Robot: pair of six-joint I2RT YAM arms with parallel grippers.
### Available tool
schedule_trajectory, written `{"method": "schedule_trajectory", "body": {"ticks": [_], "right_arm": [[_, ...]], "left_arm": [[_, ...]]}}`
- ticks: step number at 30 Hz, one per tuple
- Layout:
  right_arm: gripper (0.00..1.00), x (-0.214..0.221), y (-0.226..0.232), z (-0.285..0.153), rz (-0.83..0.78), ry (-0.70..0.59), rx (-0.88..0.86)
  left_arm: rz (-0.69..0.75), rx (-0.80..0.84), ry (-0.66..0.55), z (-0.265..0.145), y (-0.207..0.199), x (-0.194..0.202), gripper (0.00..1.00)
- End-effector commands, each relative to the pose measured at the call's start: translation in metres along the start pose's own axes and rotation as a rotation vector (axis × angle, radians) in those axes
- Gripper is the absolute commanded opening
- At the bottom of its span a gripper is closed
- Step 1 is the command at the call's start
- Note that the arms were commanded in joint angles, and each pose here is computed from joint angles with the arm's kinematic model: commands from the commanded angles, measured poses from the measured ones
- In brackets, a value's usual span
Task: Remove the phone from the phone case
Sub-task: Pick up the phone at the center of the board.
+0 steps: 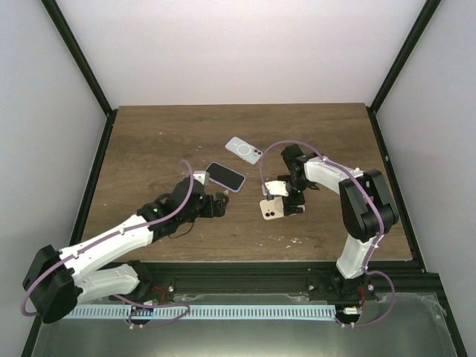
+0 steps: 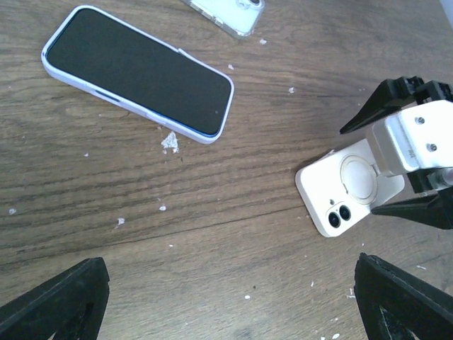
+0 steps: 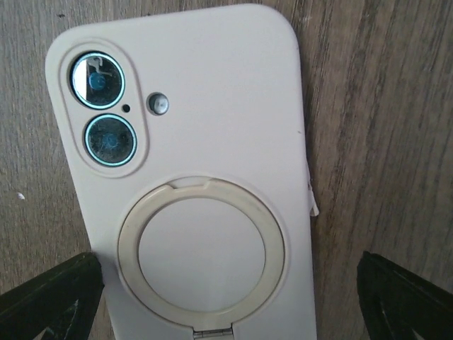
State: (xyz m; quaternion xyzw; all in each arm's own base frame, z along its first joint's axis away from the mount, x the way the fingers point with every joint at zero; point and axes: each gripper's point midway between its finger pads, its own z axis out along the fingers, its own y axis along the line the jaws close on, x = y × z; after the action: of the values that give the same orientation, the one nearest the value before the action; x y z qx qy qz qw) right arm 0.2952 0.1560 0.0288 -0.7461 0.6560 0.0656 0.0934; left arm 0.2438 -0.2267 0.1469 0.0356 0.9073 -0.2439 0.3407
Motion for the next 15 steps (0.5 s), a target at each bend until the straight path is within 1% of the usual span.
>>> {"method": "schedule_trajectory", "body": {"ticks": [1,7,11,14,15], "right_arm": [[0.98,0.004,0.002,0.010,-0.024,0.046,0.006],[0.93,0.009,0.026,0.017,-0.038,0.080,-0.047],[0.92,0.008,0.039,0.018,-0.040,0.071,-0.082],[0.86,0.012,0.033,0.024,-0.010,0.091,-0.041],[0.83,0.013,0.031,0.026,0.001,0.096,-0.030]], "left_arm": [[0.011,-0.025,0.003,0.001,0.007,0.005,0.96],[0.016,-0.023,0.004,0.005,0.006,0.005,0.96],[0.017,-0.020,0.014,0.008,0.005,0.006,0.96],[0.013,-0.015,0.015,0.010,0.004,0.007,0.96],[0.014,-0.016,0.014,0.010,0.004,0.006,0.96]]}}
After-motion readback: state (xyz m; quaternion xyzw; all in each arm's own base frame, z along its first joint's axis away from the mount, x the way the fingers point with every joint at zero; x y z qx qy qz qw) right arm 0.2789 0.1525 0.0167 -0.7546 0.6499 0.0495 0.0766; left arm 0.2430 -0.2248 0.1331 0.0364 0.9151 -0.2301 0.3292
